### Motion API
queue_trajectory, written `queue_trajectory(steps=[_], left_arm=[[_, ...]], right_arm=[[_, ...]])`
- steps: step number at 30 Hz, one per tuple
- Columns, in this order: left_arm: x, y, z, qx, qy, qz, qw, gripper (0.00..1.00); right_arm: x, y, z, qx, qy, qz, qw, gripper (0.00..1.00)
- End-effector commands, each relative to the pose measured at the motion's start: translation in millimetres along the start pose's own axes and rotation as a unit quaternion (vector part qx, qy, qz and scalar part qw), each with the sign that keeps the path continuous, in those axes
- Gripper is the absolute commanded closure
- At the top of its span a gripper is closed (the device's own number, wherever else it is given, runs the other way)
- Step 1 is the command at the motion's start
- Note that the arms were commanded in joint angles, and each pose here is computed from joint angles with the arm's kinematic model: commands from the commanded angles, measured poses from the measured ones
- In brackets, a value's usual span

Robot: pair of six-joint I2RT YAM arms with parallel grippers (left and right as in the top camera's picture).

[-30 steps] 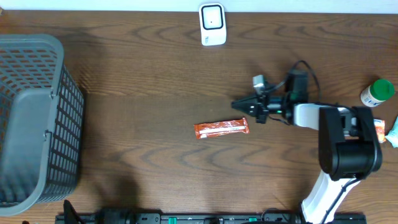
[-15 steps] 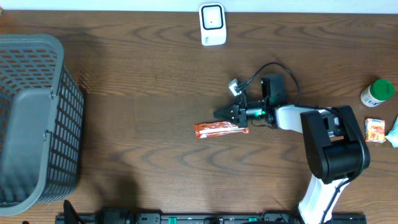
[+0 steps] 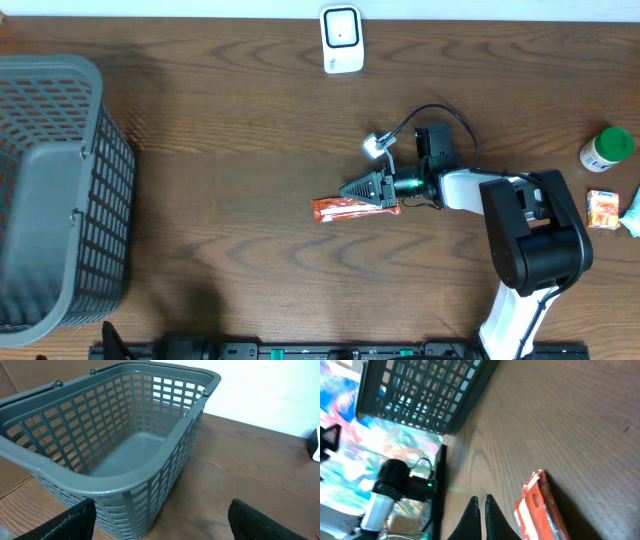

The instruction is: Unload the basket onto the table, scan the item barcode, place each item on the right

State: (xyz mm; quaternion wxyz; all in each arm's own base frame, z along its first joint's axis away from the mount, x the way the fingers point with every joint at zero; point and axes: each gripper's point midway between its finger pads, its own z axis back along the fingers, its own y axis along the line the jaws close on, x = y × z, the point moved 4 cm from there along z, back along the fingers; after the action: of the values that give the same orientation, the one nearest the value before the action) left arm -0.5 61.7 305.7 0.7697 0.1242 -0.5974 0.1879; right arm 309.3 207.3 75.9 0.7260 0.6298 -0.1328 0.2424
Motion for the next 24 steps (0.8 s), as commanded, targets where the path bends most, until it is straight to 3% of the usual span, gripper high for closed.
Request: queue_trajectory(steps=[1, 5, 9, 17, 22, 24], left_arm=[[0, 0, 0, 0.001, 0.001, 0.001, 1.000, 0.15], [0, 0, 0, 0.001, 0.001, 0.001, 1.000, 0.15], [0, 0, 0, 0.001, 0.001, 0.001, 1.000, 0.15], [0, 0, 0, 0.001, 0.000, 0.001, 1.000, 0.15], [0, 0, 0, 0.001, 0.000, 0.001, 1.000, 0.16], [0, 0, 0, 0.002, 0.000, 0.002, 1.000, 0.15]], right_arm=[[5, 11, 3, 0.011, -0.001, -0.078, 0.997, 0.99], [-5, -1, 3, -0.034, 0.002, -0.167, 0.985, 0.99], [-32, -35, 12, -0.179, 0.012, -0.247, 0.952, 0.99], [-53, -78, 42, -0.378, 0.026, -0.240, 0.894, 0.99], [-56, -88, 43, -0.398, 0.026, -0.236, 0.886, 0.99], [-53, -90, 37, -0.385, 0.029, -0.210, 0.898, 0.99]])
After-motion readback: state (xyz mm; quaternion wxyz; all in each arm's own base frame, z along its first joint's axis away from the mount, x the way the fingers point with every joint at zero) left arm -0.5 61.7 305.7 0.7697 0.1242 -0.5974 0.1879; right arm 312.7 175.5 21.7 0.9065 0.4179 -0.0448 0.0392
